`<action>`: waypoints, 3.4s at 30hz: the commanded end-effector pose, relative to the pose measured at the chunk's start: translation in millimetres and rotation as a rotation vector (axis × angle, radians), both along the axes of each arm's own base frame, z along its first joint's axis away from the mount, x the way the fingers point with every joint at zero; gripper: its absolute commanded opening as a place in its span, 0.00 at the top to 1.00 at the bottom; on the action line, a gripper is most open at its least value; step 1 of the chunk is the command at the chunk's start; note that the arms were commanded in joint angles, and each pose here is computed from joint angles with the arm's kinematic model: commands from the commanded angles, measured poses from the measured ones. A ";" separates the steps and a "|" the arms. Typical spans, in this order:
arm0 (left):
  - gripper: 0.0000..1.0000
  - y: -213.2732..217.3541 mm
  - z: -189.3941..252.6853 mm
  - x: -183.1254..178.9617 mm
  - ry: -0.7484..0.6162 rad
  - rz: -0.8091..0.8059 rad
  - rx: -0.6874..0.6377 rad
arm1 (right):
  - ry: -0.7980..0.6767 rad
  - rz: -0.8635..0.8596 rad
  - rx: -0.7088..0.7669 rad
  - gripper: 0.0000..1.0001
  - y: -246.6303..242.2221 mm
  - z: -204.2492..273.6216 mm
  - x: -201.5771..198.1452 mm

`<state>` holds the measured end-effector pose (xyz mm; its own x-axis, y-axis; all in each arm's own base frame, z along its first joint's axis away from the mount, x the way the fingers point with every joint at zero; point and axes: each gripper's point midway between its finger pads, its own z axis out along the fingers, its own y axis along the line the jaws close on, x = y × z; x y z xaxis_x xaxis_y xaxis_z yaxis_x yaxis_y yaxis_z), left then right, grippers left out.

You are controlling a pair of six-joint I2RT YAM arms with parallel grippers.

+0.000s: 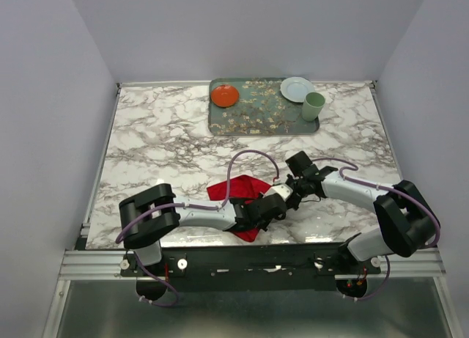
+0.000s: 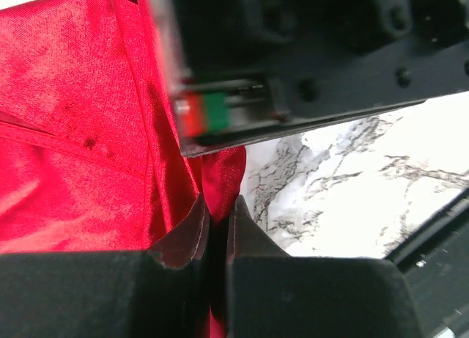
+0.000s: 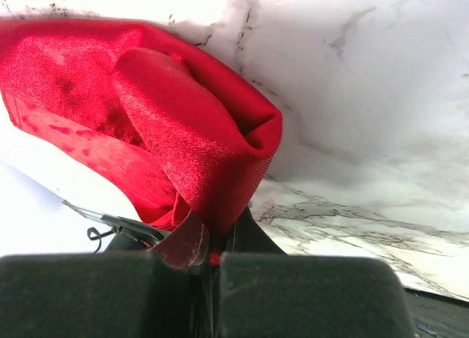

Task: Fold the napkin, place the utensils inside, and roll it up
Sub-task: Roll the napkin with the utensil

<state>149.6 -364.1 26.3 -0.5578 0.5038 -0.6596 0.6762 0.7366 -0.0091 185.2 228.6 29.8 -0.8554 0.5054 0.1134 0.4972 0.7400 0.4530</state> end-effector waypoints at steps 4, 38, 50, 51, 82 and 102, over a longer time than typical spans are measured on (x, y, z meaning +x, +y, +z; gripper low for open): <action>1.00 -7.4 14.2 -13.6 0.156 -0.037 -0.186 | -0.160 0.132 -0.068 0.71 -4.1 12.7 20.1; 1.00 14.9 27.7 -5.7 0.392 0.012 -0.574 | -0.262 0.465 0.086 0.54 40.2 31.6 19.4; 1.00 12.7 23.3 -8.3 0.407 0.004 -0.590 | -0.182 0.508 0.064 0.73 41.9 19.8 11.7; 1.00 13.0 23.5 -7.1 0.406 0.005 -0.597 | -0.179 0.516 0.064 0.72 43.0 19.5 11.8; 1.00 37.8 10.7 4.3 0.583 0.104 -0.792 | -0.529 0.502 0.330 0.67 60.5 58.8 9.5; 1.00 44.3 -2.0 8.1 0.620 0.144 -0.798 | -0.441 0.528 0.353 0.78 66.8 8.5 -6.1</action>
